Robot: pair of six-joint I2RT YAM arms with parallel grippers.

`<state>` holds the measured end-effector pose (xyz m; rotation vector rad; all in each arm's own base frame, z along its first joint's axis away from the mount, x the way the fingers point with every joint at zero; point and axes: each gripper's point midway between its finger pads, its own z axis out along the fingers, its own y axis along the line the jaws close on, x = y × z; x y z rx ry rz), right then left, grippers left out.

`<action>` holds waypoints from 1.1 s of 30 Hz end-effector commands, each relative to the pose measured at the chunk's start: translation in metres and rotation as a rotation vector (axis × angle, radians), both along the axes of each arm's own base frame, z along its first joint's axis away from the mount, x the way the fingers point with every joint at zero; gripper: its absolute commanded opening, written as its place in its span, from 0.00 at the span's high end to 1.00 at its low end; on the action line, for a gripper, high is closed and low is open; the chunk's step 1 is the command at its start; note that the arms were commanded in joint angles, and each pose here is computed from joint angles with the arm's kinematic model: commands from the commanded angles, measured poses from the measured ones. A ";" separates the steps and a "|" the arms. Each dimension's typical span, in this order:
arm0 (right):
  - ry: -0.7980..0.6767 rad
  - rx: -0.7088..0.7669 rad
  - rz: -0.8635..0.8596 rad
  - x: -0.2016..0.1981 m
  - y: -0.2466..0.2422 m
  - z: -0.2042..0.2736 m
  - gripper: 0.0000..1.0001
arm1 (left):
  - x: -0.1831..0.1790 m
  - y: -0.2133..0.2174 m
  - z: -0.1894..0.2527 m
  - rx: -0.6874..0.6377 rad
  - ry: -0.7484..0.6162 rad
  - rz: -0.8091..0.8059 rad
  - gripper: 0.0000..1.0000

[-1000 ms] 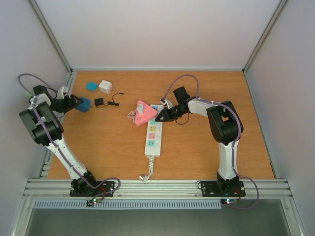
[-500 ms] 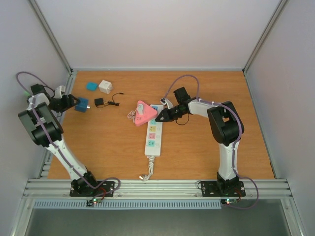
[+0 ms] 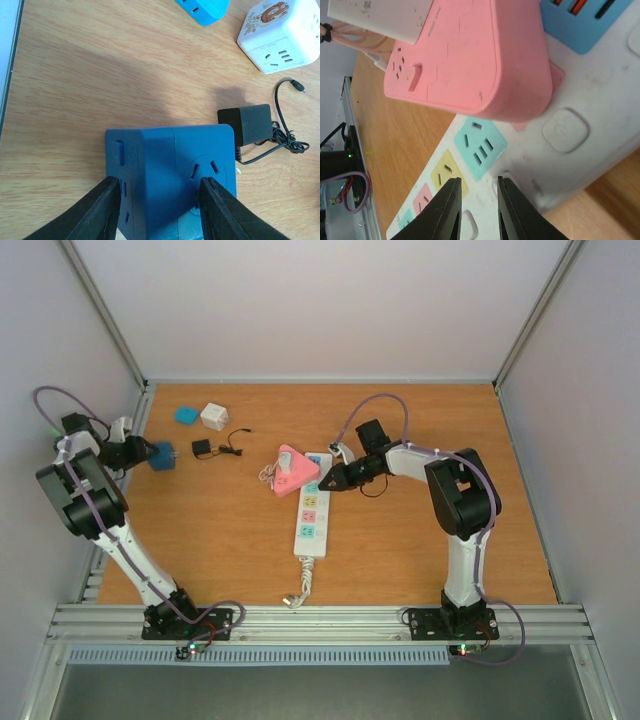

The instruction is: Pull the plug off the socket

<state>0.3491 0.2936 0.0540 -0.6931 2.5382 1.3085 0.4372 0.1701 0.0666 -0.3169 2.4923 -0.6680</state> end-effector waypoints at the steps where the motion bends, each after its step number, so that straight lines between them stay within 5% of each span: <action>1: 0.060 -0.109 0.001 -0.023 -0.018 -0.024 0.76 | -0.020 -0.015 -0.011 -0.037 0.057 -0.033 0.57; 11: 0.006 -0.077 0.053 -0.035 -0.021 0.000 0.72 | -0.029 -0.046 -0.008 0.010 0.051 -0.142 0.57; 21: -0.093 -0.035 0.084 -0.030 -0.017 0.038 0.66 | -0.014 -0.038 0.075 0.180 -0.144 -0.154 0.23; 28: -0.066 -0.024 0.027 -0.012 -0.010 0.055 0.36 | -0.014 -0.084 0.126 0.282 -0.247 -0.293 0.17; 33: 0.041 0.008 -0.019 0.000 -0.009 0.063 0.26 | -0.019 -0.146 0.147 0.336 -0.331 -0.420 0.12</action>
